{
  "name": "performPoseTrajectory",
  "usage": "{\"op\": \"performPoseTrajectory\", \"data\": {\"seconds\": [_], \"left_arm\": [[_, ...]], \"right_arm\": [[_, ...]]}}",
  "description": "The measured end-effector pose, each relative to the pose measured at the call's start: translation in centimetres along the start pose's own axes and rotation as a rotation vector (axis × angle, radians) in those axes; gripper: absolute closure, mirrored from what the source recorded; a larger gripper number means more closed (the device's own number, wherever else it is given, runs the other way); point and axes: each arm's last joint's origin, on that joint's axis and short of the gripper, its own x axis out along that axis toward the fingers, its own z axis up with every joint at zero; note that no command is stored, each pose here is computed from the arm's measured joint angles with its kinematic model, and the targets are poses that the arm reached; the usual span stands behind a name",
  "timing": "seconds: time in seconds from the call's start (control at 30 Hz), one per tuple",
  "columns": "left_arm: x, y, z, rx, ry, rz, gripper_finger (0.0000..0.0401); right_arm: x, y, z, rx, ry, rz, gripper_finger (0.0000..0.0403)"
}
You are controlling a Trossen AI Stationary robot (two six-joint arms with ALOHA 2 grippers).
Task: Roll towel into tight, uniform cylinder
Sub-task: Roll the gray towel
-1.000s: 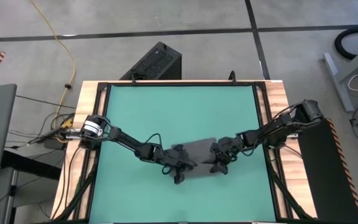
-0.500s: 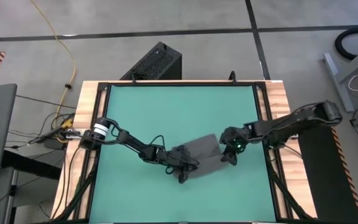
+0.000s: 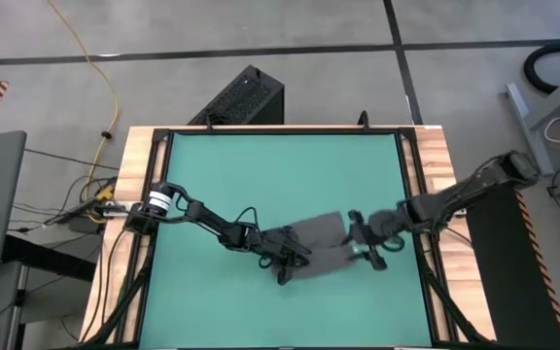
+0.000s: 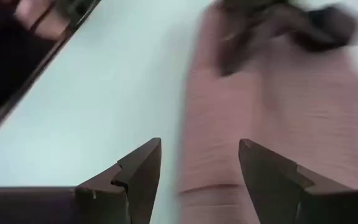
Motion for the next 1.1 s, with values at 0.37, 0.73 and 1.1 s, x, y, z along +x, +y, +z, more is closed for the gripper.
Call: {"op": "performPoseTrajectory", "data": {"seconds": [0.37, 0.73, 1.1], "left_arm": [[0.0, 0.1, 0.4, -0.018, -0.04, -0.023, 0.0401], [0.0, -0.1, 0.8, -0.018, -0.071, -0.059, 0.0401], [-4.5, -1.7, 4.7, 0.062, 0.044, -0.081, 0.0358]], "right_arm": [[2.6, 4.4, -1.2, -0.295, 0.007, -0.136, 0.0163], [5.9, 4.4, -4.2, -0.327, 0.169, -0.364, 0.0179], [5.7, 4.3, -4.3, 0.042, 0.167, -0.294, 0.0322]]}}
